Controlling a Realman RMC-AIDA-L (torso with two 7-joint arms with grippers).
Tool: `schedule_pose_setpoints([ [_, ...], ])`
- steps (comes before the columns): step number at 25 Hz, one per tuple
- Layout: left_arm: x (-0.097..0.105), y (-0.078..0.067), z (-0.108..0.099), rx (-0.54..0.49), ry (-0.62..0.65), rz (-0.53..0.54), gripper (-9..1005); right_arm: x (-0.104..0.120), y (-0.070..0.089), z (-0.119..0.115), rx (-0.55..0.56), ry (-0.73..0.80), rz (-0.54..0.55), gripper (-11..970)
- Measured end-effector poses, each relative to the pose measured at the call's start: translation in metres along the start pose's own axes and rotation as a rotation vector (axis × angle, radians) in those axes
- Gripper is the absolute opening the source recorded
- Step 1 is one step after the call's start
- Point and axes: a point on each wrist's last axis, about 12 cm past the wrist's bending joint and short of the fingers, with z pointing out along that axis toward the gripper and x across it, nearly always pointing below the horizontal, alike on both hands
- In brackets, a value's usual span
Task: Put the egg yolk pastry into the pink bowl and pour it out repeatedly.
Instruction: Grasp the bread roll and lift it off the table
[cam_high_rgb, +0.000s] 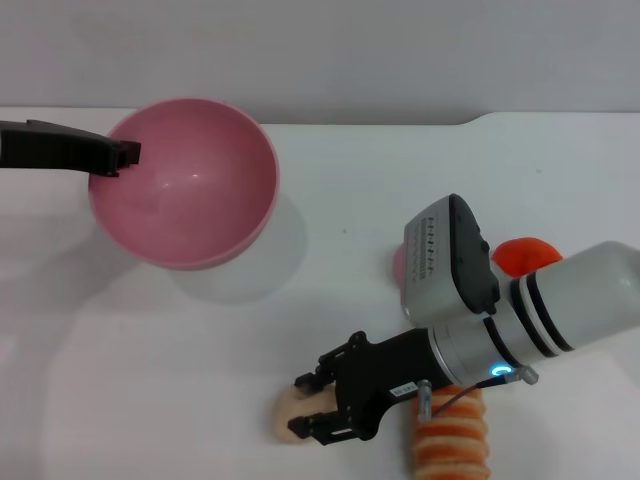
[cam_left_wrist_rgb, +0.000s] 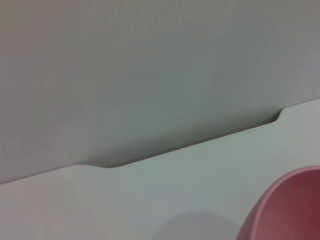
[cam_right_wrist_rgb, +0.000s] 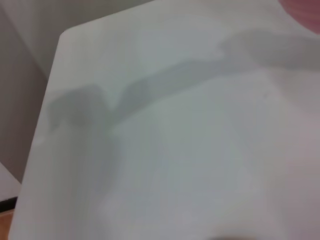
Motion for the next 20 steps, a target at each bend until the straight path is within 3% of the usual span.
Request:
schedule_pose_setpoints([
  [6, 0.000, 0.000, 0.001, 0.000, 0.002, 0.003, 0, 0.003, -0.002, -0.005, 0.010, -0.015, 0.021, 489],
  [16, 0.000, 0.001, 0.012, 0.016, 0.031, -0.003, 1, 0.013, -0.010, -0.047, 0.028, -0.206, 0.120, 358],
  [20, -0.001, 0.002, 0.014, 0.016, 0.038, 0.001, 1, 0.017, -0.010, -0.059, 0.028, -0.258, 0.133, 207],
])
